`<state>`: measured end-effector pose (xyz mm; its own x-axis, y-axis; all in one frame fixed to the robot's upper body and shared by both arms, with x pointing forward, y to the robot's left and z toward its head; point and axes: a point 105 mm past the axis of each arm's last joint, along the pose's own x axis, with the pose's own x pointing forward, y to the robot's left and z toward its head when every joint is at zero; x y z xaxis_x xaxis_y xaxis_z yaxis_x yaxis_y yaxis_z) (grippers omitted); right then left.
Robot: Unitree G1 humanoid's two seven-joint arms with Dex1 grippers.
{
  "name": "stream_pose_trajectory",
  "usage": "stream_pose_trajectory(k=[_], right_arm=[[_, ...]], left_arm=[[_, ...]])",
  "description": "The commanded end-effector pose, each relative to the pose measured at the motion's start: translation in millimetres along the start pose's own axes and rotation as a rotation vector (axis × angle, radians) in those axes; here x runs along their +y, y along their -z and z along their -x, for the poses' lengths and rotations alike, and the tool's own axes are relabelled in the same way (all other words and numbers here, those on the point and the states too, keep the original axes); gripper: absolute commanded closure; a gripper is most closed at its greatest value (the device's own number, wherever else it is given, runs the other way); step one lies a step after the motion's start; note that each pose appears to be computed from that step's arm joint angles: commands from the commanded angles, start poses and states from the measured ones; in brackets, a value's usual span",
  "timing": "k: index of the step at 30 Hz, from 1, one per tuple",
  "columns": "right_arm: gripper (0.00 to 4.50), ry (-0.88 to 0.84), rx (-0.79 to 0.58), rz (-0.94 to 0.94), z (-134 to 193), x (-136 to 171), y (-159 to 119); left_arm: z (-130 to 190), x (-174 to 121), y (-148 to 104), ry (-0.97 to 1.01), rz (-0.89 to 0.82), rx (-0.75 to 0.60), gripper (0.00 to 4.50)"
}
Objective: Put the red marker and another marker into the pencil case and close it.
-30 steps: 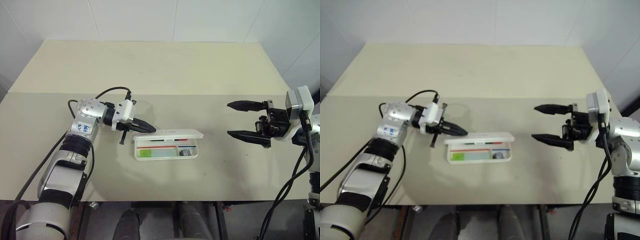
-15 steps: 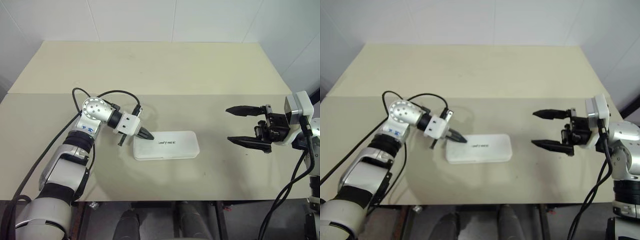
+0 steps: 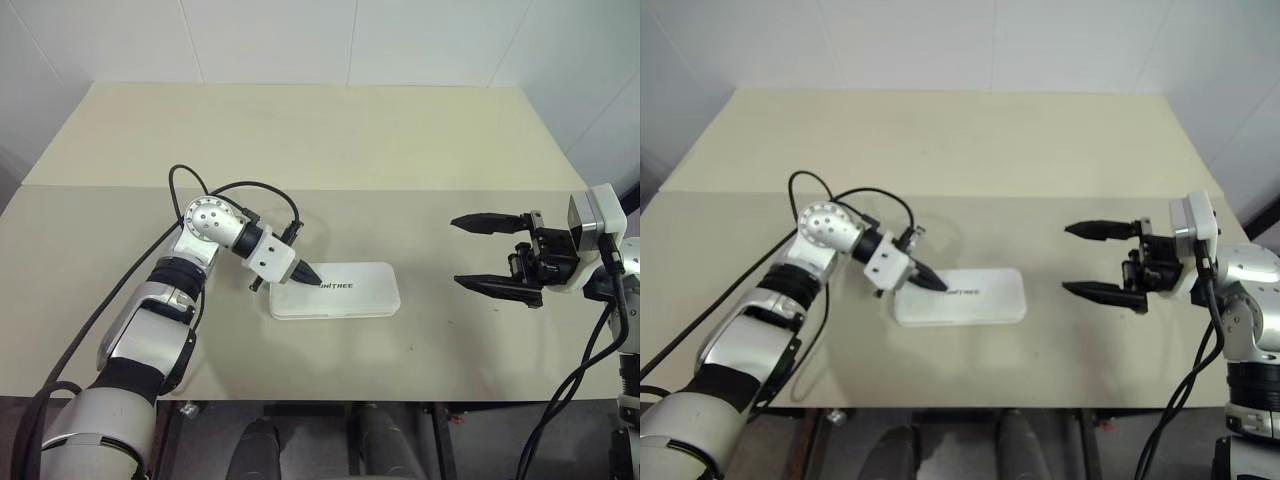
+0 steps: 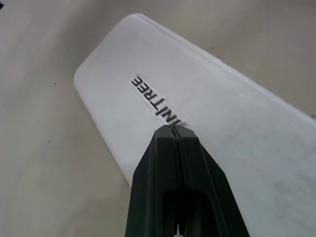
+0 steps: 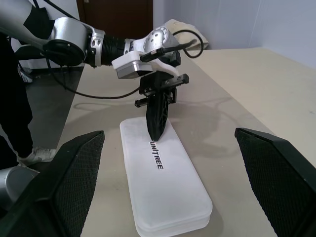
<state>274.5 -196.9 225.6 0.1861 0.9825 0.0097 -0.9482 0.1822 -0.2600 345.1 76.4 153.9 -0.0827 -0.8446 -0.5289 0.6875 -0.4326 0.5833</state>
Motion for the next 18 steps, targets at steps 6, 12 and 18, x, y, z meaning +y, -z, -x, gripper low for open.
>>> stream_pose_trajectory(k=[6, 12, 18], right_arm=[[0.00, -0.007, 0.004, 0.056, 1.7, 2.5, -12.3], [0.00, 0.008, 0.017, 0.050, 7.1, 1.8, -13.4], [0.00, 0.077, 0.033, 0.065, 17.6, -6.3, -16.4]], left_arm=[[35.9, 23.3, -19.9, -0.278, 0.157, -0.247, 4.46], [68.7, 12.0, -27.4, -0.342, 0.250, -0.308, 3.29], [89.2, -13.2, -28.5, -0.351, 0.313, -0.273, 1.31]])
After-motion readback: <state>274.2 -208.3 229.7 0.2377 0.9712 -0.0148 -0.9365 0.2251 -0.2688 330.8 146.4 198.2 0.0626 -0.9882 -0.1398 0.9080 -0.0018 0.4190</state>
